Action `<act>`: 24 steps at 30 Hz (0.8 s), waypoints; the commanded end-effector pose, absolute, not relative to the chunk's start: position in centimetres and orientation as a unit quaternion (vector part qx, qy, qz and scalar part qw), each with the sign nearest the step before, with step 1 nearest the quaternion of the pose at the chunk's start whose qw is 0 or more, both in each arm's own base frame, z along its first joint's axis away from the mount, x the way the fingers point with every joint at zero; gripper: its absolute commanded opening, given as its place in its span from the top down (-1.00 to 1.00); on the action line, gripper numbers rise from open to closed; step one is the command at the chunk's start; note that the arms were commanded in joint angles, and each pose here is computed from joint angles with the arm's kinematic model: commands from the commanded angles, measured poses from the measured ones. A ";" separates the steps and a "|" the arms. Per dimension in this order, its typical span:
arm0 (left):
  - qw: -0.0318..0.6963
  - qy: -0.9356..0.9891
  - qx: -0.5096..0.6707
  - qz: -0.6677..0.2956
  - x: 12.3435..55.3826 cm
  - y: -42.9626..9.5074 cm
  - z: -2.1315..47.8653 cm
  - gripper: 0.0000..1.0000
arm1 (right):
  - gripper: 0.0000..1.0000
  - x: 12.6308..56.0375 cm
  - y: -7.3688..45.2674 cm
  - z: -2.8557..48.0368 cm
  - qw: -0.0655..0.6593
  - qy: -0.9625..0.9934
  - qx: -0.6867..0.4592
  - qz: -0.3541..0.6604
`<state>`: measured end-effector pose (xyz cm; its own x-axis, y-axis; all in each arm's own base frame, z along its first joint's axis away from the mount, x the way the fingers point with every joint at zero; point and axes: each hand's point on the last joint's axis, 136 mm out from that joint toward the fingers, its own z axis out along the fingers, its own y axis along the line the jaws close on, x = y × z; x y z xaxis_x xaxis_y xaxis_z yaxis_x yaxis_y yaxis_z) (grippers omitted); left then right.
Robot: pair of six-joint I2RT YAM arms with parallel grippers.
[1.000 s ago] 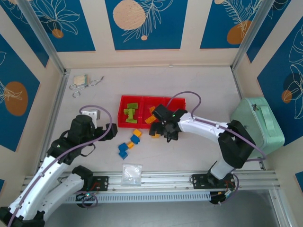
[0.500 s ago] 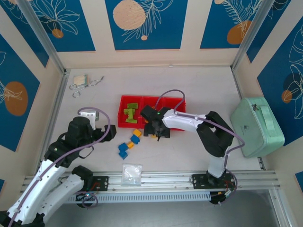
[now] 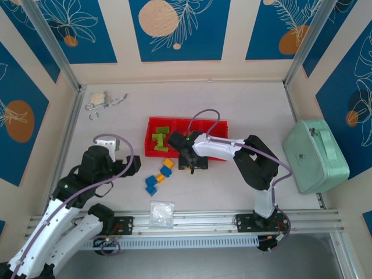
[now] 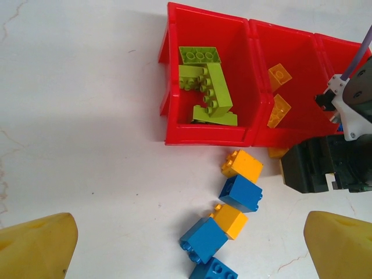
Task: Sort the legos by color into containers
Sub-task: Pick up the lego from the center of the table.
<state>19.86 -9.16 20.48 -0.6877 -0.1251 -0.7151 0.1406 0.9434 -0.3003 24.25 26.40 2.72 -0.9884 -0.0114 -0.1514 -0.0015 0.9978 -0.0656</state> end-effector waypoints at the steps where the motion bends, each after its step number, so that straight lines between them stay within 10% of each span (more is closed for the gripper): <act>1: 0.401 0.904 -0.001 -0.149 19.7 -8.3 20.7 -0.99 | -0.39 24.2 26.8 2.8 0.080 0.995 -0.022 -0.045; 24: 0.382 0.912 -0.003 -0.146 19.5 -8.3 20.1 -0.99 | 0.39 22.6 28.1 7.8 0.110 0.990 -0.093 -0.002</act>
